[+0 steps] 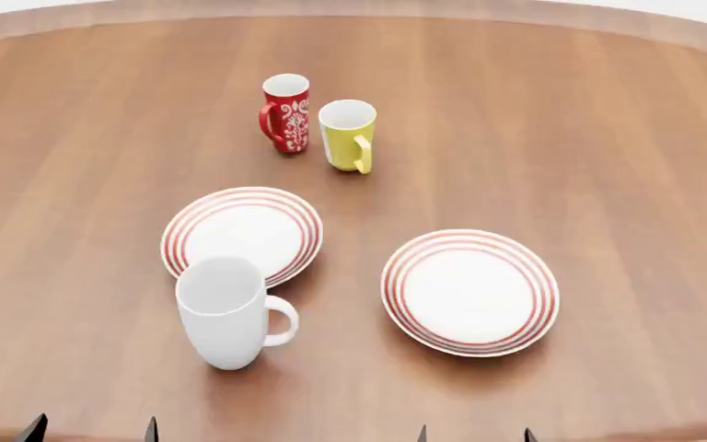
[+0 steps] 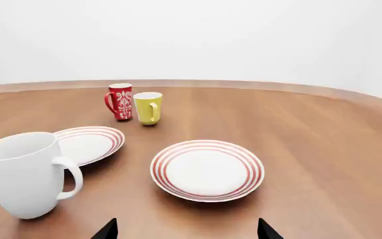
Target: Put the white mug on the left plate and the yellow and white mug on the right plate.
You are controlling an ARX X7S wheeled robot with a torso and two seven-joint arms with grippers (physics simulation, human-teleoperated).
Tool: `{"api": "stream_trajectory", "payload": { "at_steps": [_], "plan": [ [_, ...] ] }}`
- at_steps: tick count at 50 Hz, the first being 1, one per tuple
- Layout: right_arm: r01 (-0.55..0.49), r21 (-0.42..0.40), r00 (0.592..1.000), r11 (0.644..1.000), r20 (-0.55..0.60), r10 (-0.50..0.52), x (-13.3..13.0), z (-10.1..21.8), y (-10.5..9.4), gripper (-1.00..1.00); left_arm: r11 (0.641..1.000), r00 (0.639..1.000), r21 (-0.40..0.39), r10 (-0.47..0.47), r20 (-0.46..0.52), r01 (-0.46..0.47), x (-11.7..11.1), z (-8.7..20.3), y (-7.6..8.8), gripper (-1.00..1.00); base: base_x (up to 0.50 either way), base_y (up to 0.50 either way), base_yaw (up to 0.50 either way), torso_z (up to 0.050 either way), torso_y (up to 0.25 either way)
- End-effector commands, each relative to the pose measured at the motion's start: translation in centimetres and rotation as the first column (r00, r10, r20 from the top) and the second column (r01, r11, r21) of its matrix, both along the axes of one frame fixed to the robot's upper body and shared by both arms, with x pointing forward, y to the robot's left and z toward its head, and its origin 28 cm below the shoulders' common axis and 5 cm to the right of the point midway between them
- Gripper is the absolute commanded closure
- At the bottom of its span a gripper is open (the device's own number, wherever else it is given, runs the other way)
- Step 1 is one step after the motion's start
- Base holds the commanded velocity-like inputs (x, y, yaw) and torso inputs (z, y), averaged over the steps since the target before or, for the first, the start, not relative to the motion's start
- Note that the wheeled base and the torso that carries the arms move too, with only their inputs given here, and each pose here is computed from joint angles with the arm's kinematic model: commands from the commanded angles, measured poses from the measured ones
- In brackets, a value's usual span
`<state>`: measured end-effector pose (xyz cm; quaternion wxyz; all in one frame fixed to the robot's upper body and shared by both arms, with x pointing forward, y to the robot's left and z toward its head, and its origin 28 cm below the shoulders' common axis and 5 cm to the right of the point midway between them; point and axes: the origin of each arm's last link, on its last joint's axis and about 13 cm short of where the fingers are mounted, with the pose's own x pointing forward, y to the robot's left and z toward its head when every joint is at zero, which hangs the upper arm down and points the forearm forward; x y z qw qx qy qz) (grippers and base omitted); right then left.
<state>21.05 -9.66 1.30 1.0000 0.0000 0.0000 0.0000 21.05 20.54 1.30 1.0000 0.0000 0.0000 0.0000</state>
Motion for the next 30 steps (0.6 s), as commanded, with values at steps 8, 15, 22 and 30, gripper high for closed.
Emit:
{"api": "stream_trajectory", "payload": {
  "at_steps": [8,15,22,30],
  "plan": [
    [0.011,-0.013,0.999,1.000,-0.052,-0.012,-0.1,0.2,-0.1,-1.00,0.997,0.998,-0.029,-0.066,-0.011,0.066,-0.7,0.6,-0.4,-1.00,0.00,0.00,0.00,0.000,0.000],
    [0.011,-0.044,1.000,0.999,-0.012,-0.012,-0.5,0.9,0.1,-1.00,0.998,0.998,-0.024,-0.056,0.029,0.057,-1.0,1.7,0.0,-1.00,0.00,0.00,0.28,0.000,0.000],
    [0.010,-0.045,1.000,0.999,-0.001,-0.010,-0.4,1.0,0.1,-1.00,0.998,0.997,-0.018,-0.056,0.049,0.057,-1.2,1.8,-0.2,-1.00,0.01,0.00,0.50,0.000,0.000],
    [-0.001,-0.062,1.000,0.998,0.003,0.001,-0.6,1.3,0.3,-1.00,0.998,0.998,-0.032,-0.050,0.044,0.051,-1.1,1.9,0.1,-1.00,0.01,0.00,0.50,0.000,0.000]
  ]
}}
